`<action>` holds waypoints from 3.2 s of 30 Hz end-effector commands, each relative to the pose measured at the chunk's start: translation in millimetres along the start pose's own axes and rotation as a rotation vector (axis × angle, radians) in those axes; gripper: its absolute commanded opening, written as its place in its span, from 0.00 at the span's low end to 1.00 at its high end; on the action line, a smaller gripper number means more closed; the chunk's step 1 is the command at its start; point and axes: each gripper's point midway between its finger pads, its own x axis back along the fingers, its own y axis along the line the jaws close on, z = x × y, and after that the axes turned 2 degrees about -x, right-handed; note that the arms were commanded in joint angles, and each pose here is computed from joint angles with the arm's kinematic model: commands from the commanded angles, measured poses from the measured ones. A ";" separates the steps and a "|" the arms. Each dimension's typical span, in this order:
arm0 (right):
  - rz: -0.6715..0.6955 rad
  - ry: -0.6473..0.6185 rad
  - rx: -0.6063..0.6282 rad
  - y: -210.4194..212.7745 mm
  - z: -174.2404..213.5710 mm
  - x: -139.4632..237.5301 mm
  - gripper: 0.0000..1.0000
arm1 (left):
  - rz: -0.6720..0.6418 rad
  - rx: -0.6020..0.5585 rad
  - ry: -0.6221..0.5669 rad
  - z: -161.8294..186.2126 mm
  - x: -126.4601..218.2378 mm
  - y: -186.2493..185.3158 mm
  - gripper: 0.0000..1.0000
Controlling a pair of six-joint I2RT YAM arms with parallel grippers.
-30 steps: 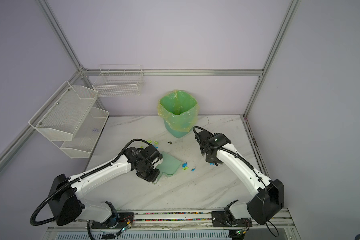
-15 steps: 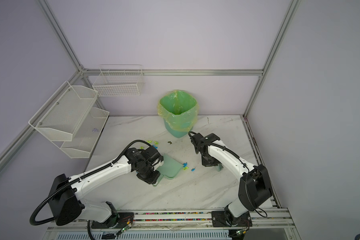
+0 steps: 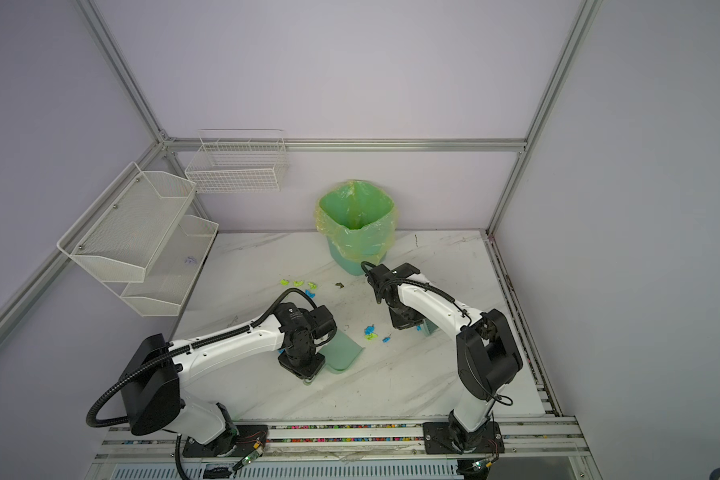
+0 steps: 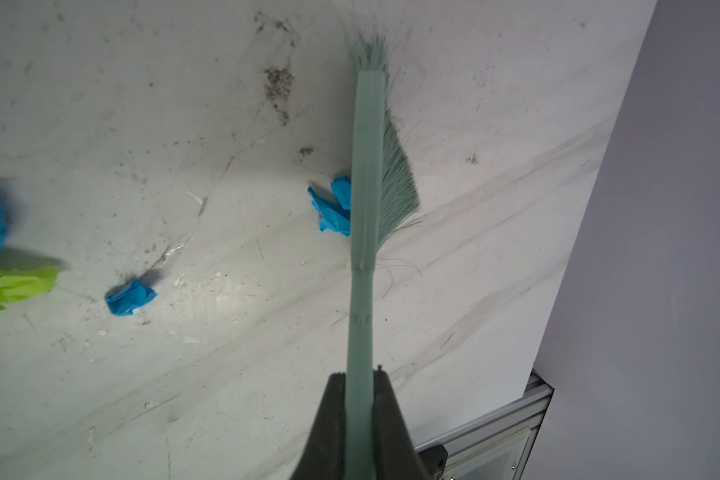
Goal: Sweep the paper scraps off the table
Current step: 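Move the brush in the right gripper behind the scattered scraps toward the dustpan, then sweep the blue and lime scraps into the dustpan with the right gripper's brush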
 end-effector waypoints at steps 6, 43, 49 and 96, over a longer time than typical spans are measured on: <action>-0.158 -0.003 0.111 55.1 13.5 17.9 0.00 | -0.028 -0.027 -0.010 -7.9 14.4 -0.2 0.00; -0.723 -0.256 -0.029 104.2 0.7 148.7 0.00 | -0.066 -0.033 0.017 -13.7 7.7 3.5 0.00; -0.569 -0.253 -0.053 79.0 -17.1 126.4 0.00 | -0.045 -0.017 0.016 -5.4 12.3 7.8 0.00; -0.605 -0.197 0.306 162.6 8.1 131.4 0.00 | 0.096 0.117 0.116 15.1 -20.1 22.5 0.00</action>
